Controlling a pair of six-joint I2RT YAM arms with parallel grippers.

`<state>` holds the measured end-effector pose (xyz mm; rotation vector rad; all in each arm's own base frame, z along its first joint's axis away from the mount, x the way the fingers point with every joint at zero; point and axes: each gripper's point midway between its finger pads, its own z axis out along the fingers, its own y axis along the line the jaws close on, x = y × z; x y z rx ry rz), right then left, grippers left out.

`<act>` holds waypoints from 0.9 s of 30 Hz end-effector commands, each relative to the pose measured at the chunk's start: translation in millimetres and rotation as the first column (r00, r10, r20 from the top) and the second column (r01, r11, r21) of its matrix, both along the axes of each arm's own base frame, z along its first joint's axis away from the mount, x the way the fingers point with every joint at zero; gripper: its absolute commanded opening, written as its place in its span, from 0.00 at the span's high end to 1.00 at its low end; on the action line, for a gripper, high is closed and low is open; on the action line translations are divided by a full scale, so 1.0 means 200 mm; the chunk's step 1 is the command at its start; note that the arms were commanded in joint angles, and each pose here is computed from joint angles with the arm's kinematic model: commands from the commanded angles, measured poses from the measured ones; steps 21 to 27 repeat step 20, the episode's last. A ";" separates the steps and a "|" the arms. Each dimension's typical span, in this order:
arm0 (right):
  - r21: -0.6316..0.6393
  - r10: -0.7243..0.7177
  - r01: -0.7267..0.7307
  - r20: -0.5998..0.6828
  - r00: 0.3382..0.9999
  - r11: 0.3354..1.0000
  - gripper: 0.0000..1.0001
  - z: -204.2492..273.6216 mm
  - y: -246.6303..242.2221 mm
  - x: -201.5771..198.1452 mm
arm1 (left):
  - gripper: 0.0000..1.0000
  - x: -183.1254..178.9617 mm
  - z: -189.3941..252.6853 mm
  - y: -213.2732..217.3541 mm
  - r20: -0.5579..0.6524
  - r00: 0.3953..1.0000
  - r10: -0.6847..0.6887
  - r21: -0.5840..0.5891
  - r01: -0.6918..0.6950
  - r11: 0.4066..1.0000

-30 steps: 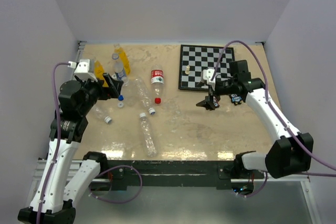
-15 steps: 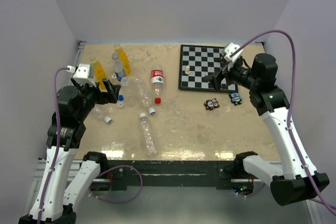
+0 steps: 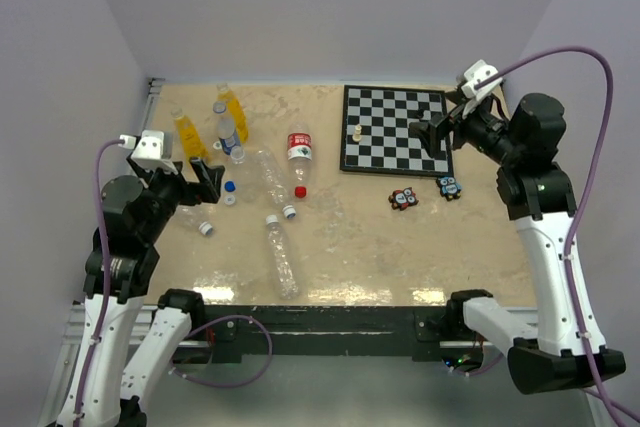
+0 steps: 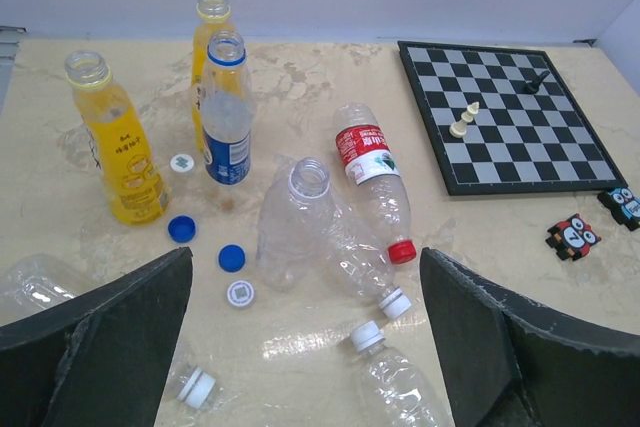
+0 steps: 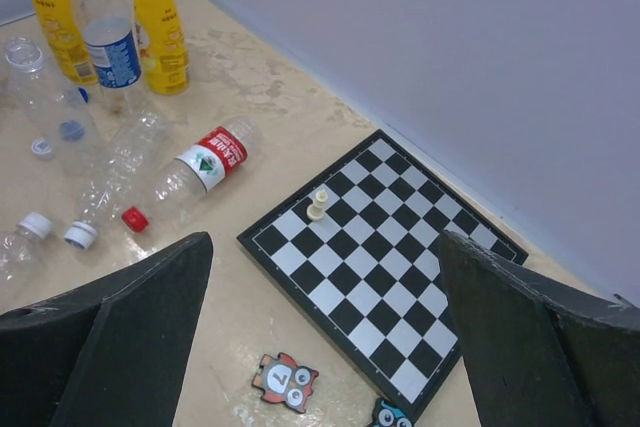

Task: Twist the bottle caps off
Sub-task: Reset both arms

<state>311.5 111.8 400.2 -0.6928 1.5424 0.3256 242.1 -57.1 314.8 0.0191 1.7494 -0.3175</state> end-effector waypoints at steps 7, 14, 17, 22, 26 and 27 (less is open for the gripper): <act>0.089 -0.091 0.087 0.045 0.995 0.992 0.02 0.17 -0.10 -0.10 | 0.00 -0.03 0.03 0.01 0.023 1.000 -0.004 0.032 0.003 0.999; 0.147 -0.177 0.170 0.037 0.983 0.974 0.02 0.19 -0.17 -0.10 | 0.00 -0.03 0.06 0.00 0.028 0.999 -0.016 0.033 0.015 0.999; 0.152 -0.182 0.174 0.039 0.983 0.973 0.02 0.19 -0.18 -0.11 | 0.00 -0.03 0.08 -0.01 0.031 0.999 -0.027 0.031 0.026 0.999; 0.158 -0.185 0.177 0.040 0.982 0.971 0.02 0.20 -0.18 -0.11 | 0.00 -0.03 0.09 -0.01 0.033 0.999 -0.023 0.033 0.021 0.999; 0.158 -0.185 0.177 0.040 0.982 0.971 0.02 0.20 -0.18 -0.11 | 0.00 -0.03 0.09 -0.01 0.033 0.999 -0.023 0.033 0.021 0.999; 0.158 -0.185 0.177 0.040 0.982 0.971 0.02 0.20 -0.18 -0.11 | 0.00 -0.03 0.09 -0.01 0.033 0.999 -0.023 0.033 0.021 0.999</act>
